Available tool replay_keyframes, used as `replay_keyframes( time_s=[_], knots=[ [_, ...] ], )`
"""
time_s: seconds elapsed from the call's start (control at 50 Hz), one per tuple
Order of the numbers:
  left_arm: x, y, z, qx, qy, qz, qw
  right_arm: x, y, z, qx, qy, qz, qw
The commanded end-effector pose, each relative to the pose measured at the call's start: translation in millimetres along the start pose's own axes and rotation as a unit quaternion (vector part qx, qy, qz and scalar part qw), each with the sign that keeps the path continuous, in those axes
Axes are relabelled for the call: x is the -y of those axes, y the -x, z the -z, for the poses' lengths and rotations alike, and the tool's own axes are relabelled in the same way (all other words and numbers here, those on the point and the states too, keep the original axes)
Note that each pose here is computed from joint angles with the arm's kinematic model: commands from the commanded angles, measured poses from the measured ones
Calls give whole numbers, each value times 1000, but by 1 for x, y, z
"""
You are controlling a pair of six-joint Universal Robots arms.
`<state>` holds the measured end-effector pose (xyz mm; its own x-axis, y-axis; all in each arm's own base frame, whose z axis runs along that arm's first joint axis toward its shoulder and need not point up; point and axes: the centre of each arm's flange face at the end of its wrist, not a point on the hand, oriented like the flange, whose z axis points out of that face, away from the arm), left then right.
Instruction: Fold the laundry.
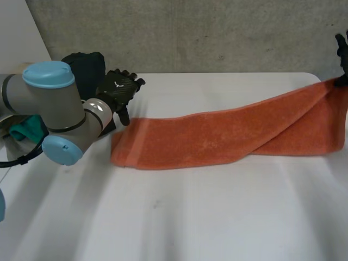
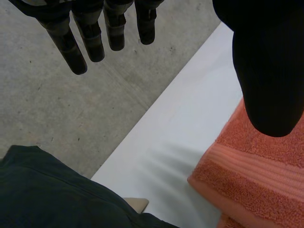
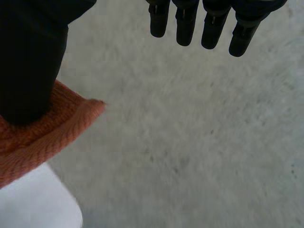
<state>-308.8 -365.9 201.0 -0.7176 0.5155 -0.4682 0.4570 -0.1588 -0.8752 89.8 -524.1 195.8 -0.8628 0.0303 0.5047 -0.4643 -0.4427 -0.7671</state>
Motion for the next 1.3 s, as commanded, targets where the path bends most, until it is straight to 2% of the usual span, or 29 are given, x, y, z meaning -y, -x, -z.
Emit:
replay_keyframes(
  time_s=[0.02, 0.12, 0.24, 0.38, 0.56, 0.66, 0.76, 0.9, 1.12, 1.18, 1.26, 1.3],
  knots=[
    [9, 4, 11, 1, -5, 7, 1000, 7, -2, 9, 29, 45, -92, 994],
    [11, 0, 18, -10, -2, 13, 1000, 8, -3, 23, 49, 137, -100, 984],
    [10, -2, 24, -15, 3, 14, 1000, 13, 2, 36, 86, 192, -77, 975],
    [11, -3, 31, -18, 7, 17, 1000, 20, 12, 56, 124, 269, -76, 952],
    [12, -5, 32, -21, 7, 17, 1000, 29, 33, 50, 115, 265, -66, 955],
    [14, -5, 37, -23, 10, 20, 999, 9, 50, 39, 105, 261, -40, 959],
    [18, -1, 42, -21, 9, 24, 999, -13, 59, 38, 107, 286, 23, 952],
    [14, 1, 43, -26, 12, 27, 999, -20, 66, 40, 117, 293, 35, 948],
    [-4, -12, 59, -56, 67, 41, 995, 54, 17, 41, 95, 243, -5, 965],
    [-7, -16, 68, -64, 82, 41, 994, 61, 11, 55, 113, 268, -8, 957],
    [-14, -25, 82, -78, 103, 43, 991, 59, 4, 86, 144, 350, -19, 925],
    [-16, -28, 87, -81, 107, 41, 990, 55, 8, 105, 171, 397, -27, 901]
  ],
)
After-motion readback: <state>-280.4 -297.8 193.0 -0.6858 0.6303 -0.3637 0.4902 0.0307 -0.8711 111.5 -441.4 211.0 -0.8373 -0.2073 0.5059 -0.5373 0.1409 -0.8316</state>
